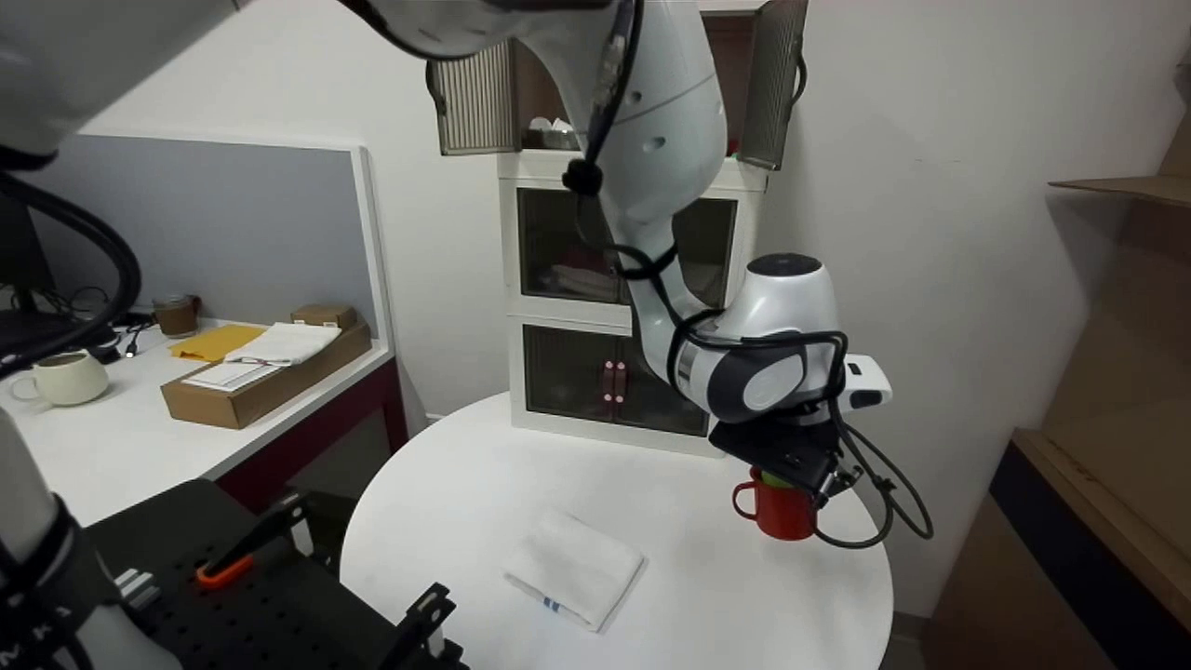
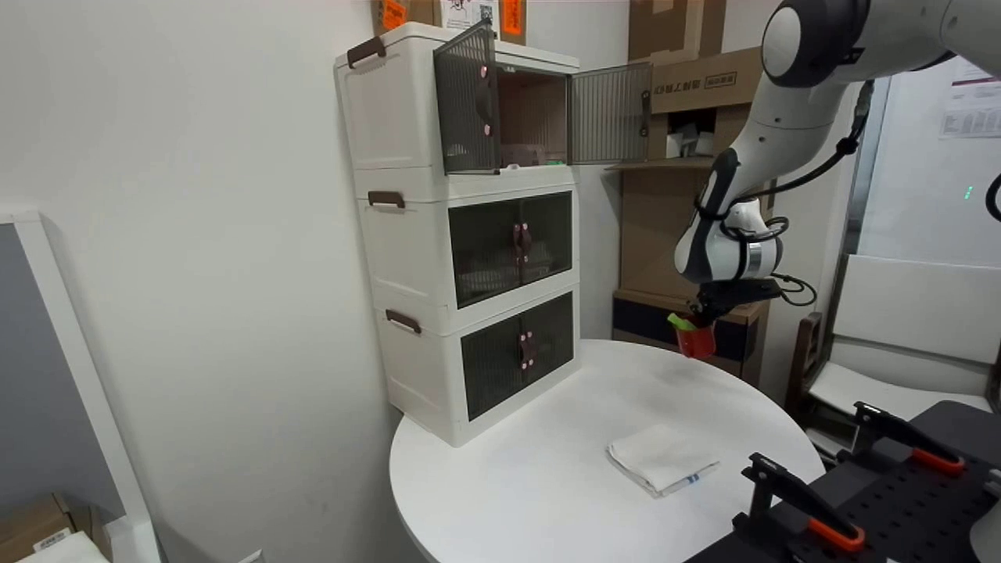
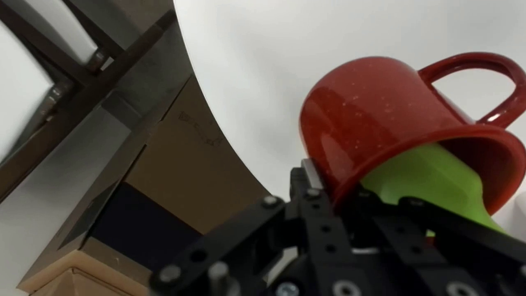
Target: Remove the red mug from the topmost cabinet.
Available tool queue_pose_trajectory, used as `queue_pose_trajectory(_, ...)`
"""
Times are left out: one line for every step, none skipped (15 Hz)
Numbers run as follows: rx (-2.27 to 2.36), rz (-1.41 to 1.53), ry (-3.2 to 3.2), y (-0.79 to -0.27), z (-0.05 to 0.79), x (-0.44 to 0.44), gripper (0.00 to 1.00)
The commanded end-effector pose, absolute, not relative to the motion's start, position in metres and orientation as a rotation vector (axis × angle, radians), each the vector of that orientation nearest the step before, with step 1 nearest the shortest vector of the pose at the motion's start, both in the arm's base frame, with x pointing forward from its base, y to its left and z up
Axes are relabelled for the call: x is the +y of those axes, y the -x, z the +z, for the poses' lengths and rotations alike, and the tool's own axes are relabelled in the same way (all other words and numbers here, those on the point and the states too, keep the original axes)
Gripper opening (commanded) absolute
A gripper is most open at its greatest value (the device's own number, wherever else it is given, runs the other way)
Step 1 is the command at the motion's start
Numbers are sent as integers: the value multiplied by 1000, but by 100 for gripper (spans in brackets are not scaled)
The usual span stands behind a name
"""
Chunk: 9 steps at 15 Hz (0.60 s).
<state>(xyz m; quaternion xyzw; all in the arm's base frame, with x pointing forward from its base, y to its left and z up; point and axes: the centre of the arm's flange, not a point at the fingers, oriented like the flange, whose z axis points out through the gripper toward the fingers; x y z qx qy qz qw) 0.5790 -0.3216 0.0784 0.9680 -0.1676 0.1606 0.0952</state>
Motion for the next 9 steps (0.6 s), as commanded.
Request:
queue_pose_trajectory(-464,477,-2870,-599,31,-332,2)
queue_pose_trajectory(-447,465,-2880,-599,20,-328,2)
queue_pose_trajectory(-428,451,-2889,-599,10,-324,2)
queue_pose_trajectory(-400,440,-2900,-599,-1,-321,2)
queue_pose_trajectory(-370,431,-2909,-600,-9,-316,2)
queue_pose_trajectory(-345,422,-2918,-600,-15,-312,2)
queue_pose_trajectory(-321,416,-2928,-601,-20,-309,2)
queue_pose_trajectory(-303,412,-2934,-602,-24,-306,2)
queue_pose_trajectory(-295,412,-2935,-603,-28,-305,2)
